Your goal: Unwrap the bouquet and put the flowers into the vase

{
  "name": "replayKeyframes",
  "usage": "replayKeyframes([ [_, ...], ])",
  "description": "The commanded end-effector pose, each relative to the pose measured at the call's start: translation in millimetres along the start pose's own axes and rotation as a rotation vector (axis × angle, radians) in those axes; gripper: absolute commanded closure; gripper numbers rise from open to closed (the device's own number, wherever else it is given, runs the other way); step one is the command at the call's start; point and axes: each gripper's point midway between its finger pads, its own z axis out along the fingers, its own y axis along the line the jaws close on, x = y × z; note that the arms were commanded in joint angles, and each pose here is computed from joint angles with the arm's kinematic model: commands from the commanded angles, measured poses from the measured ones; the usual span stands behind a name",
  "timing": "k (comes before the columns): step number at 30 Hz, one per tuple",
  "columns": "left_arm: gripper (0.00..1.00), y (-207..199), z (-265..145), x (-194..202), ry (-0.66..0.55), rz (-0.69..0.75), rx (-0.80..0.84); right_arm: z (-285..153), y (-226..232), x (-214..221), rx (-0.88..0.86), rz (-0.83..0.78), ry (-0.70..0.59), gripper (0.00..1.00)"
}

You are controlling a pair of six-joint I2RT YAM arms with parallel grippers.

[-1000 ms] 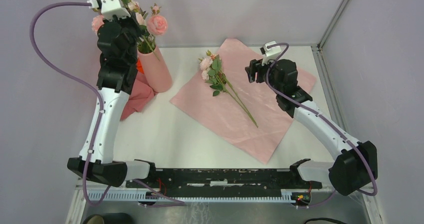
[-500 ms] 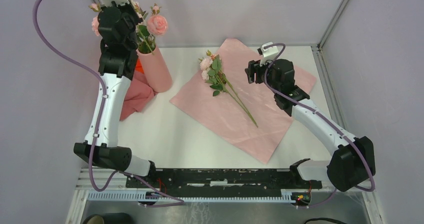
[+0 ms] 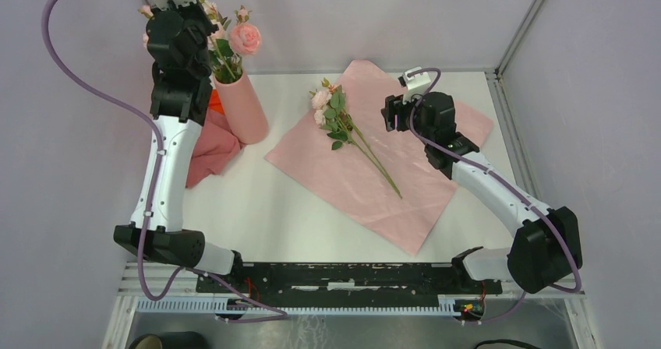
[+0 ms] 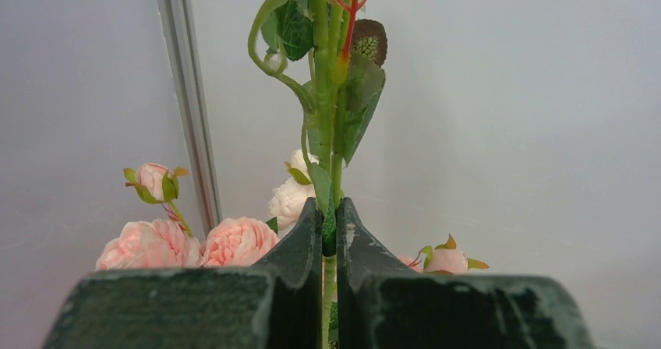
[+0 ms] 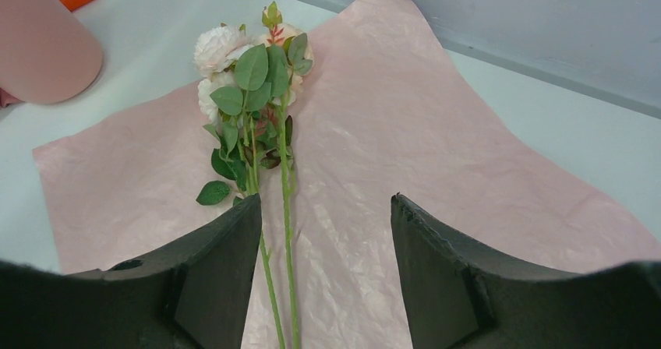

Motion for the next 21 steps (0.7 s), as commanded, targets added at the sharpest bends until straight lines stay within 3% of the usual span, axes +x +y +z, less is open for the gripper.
replayKeyframes([
  [1,0.98,6,2,2,-0.022,0.010,-0.022,1,-2,-15,0.010,-0.007,-0.038,0.32],
  [21,0.98,-7,6,132,0.171,-0.052,0.010,9,0,-4,0.000,-0.014,-0.004,0.33],
])
